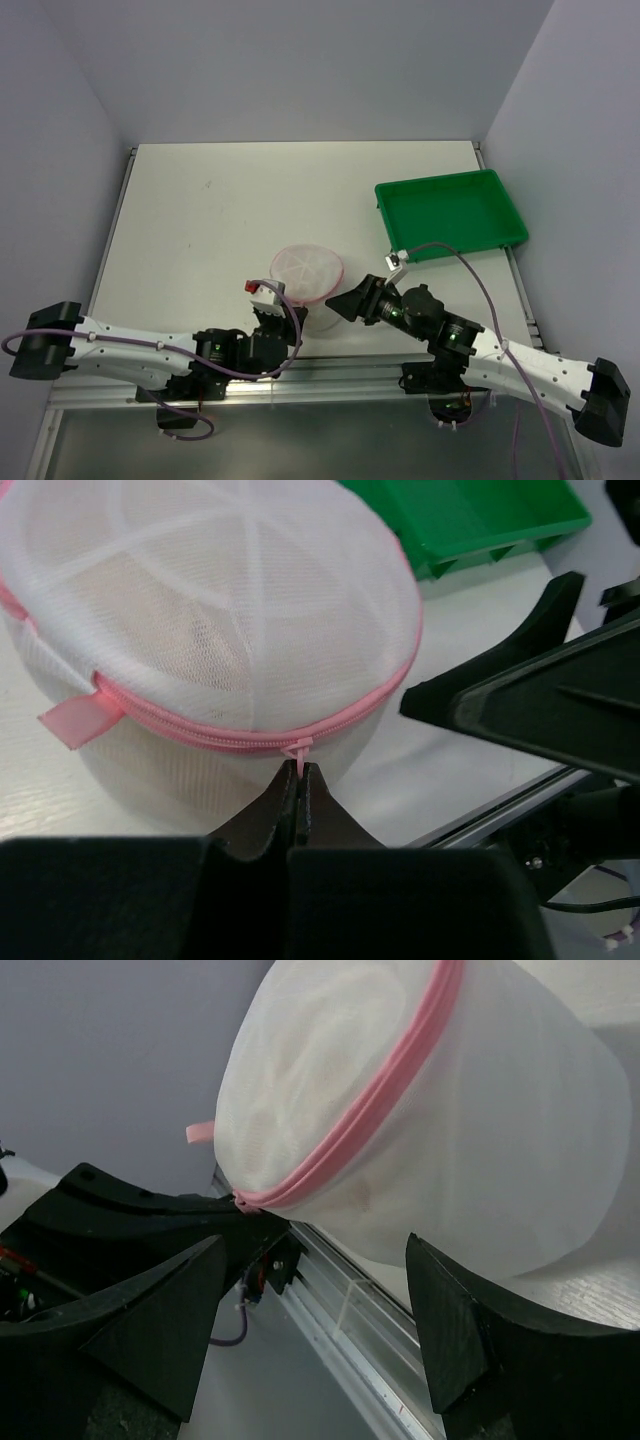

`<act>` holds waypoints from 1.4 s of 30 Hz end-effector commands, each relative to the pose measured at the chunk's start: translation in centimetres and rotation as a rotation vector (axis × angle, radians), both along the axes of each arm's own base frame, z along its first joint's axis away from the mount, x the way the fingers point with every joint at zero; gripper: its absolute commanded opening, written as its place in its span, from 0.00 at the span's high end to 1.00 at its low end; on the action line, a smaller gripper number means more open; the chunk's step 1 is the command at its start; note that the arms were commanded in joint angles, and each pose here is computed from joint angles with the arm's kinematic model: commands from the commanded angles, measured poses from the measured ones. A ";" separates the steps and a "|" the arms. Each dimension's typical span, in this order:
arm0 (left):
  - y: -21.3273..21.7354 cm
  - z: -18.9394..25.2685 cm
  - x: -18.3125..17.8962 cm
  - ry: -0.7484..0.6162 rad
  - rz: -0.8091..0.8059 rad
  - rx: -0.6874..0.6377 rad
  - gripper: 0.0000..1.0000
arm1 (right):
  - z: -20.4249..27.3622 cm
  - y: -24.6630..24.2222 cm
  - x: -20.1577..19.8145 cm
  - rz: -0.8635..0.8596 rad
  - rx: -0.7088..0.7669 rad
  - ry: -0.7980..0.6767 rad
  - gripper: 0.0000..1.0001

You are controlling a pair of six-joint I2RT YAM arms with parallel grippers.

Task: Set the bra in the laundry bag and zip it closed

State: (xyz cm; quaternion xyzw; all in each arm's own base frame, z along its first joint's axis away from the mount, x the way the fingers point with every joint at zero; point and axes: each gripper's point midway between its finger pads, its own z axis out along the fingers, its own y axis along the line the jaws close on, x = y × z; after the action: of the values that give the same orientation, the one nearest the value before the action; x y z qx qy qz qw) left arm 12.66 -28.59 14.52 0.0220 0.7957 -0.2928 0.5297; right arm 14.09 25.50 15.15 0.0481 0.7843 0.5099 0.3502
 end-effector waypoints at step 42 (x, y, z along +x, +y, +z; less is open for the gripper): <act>3.7 2.3 0.2 0.026 0.044 -0.139 1.00 | 4.0 0.3 7.1 -0.076 -0.106 -0.074 0.59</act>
State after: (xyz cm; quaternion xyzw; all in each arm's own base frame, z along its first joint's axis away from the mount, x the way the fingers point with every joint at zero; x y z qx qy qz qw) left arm 12.96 -23.11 14.99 -0.0321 0.7946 -0.3083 0.5220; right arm 22.38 26.32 16.92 0.0316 0.8142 0.4510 0.3643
